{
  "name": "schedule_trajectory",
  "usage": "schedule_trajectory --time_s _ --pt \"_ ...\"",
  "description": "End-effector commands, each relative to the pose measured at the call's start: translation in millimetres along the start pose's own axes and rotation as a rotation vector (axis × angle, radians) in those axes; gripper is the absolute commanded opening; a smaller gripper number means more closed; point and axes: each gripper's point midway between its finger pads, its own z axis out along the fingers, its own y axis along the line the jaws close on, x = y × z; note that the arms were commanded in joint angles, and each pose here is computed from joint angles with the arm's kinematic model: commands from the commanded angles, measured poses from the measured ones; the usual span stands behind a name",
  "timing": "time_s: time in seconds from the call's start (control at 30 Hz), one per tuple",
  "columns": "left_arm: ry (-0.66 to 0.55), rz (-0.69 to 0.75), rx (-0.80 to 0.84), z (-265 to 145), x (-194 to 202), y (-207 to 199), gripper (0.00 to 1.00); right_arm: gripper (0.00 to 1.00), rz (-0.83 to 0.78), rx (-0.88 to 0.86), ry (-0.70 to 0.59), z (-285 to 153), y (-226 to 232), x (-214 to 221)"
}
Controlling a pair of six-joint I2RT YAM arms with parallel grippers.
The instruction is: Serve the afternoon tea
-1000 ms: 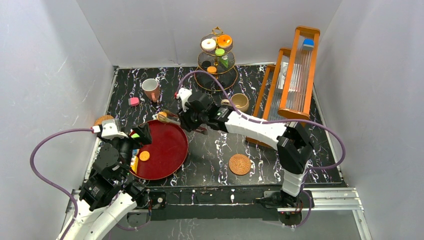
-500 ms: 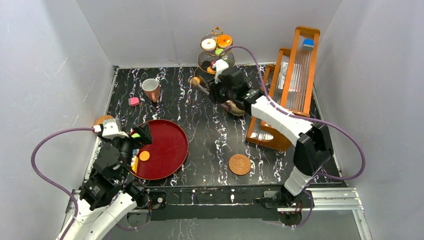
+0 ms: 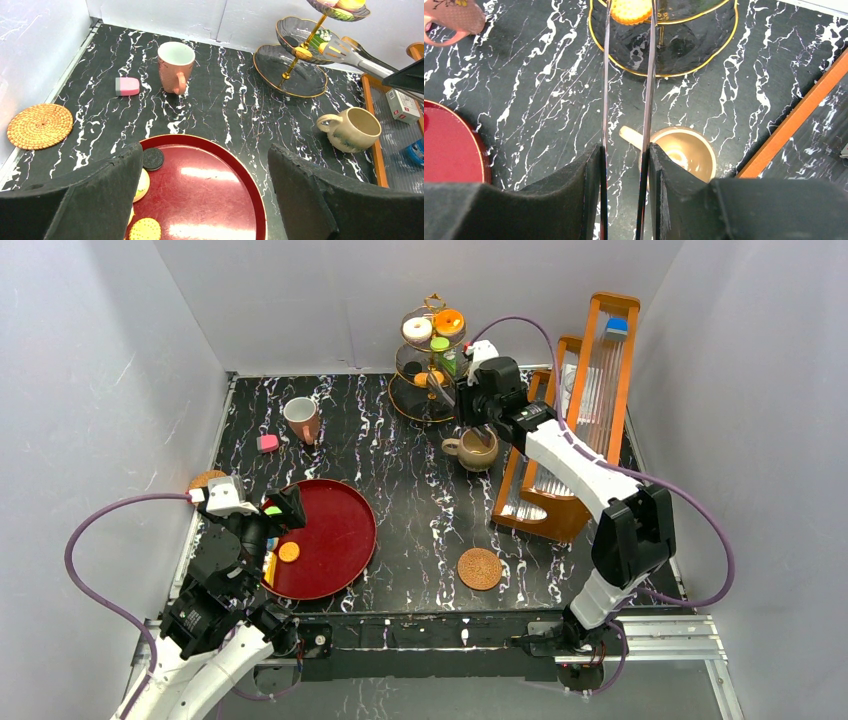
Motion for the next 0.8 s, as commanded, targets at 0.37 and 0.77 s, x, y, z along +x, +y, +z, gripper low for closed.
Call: schedule_trajectory --time_s 0.37,0.77 --pt "-0.017 -0.01 0.001 2 -6 -3 0.92 0.46 0.021 0.045 -0.116 28 -27 -51" --pt "-0.015 -0.007 -0.002 3 -6 -3 0.92 0.55 0.004 0.057 -0.098 30 -33 -52"
